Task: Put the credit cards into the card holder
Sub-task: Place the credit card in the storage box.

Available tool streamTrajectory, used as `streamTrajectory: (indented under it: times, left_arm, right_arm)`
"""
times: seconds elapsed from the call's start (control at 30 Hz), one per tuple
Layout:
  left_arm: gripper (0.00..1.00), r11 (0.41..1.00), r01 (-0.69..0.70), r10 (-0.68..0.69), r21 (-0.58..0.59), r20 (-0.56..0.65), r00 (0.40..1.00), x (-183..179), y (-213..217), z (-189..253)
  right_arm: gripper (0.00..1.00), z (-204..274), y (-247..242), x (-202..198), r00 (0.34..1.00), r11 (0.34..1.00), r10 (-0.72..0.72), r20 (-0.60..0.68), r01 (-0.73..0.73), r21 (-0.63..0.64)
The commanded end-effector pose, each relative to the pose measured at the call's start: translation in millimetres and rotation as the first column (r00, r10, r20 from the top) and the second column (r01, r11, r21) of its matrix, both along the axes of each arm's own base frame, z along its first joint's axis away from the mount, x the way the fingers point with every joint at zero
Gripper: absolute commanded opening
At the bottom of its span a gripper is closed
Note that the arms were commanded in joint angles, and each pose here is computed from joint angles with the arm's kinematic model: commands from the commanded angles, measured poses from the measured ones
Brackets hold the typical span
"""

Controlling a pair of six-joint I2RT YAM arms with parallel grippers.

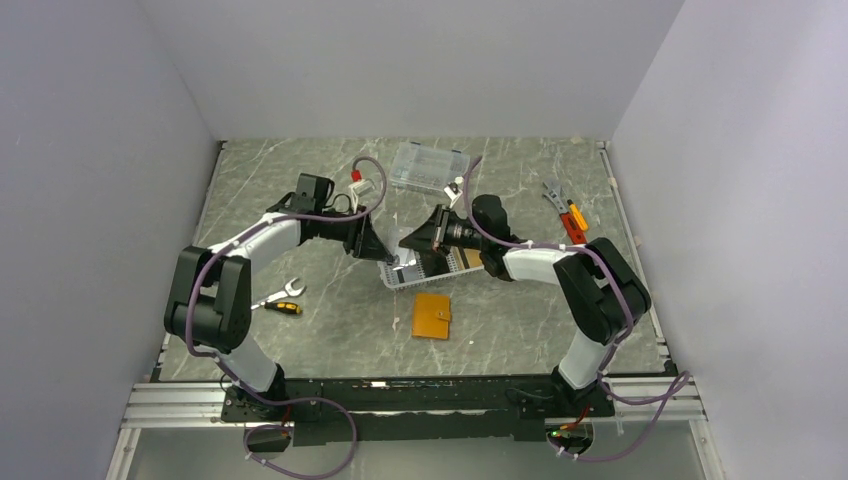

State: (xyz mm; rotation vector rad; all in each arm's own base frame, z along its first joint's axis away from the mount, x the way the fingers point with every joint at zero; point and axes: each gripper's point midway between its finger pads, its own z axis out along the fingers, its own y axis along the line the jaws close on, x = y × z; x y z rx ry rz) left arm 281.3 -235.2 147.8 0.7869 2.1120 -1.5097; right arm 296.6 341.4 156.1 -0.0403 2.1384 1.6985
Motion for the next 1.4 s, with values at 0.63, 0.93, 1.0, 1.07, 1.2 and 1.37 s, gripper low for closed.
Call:
streamTrajectory:
  times: [0.63, 0.93, 1.0, 1.07, 1.2, 1.37]
  left_arm:
    - [0.0, 0.998, -0.037, 0.039, -0.049, 0.041, 0.998, 24.4, 20.6, 25.1]
    - [0.0, 0.993, -0.076, 0.073, -0.093, -0.037, 0.997, 31.9, 26.8, 26.2]
    - [0.0, 0.992, -0.08, 0.075, -0.099, -0.051, 0.996, 31.7, 26.3, 24.9]
    - [0.0, 0.992, -0.085, 0.079, -0.097, -0.058, 0.995, 32.0, 26.3, 22.2]
    - [0.0, 0.991, -0.095, 0.089, -0.09, -0.064, 0.994, 32.6, 26.6, 18.5]
    - [0.0, 0.991, -0.114, 0.11, -0.07, -0.06, 0.992, 35.1, 27.8, 15.2]
  right_arm:
    - [0.11, 19.4, 7.3, -13.5, 0.993, 0.991, 0.111, 0.045, -0.114, 0.076]
    - [0.18, 15.2, 4.9, -14.7, 0.992, 0.989, 0.123, 0.033, -0.125, 0.082]
    - [0.21, 13.4, 4.7, -14.5, 0.992, 0.989, 0.119, 0.028, -0.121, 0.08]
    - [0.23, 12.9, 4.7, -14.1, 0.992, 0.989, 0.12, 0.026, -0.122, 0.083]
    - [0.23, 8.4, 0.8, -11.5, 0.994, 0.991, 0.107, 0.009, -0.108, 0.084]
    - [0.17, -2.8, -8.0, -7.7, 0.996, 0.994, 0.091, -0.019, -0.089, 0.056]
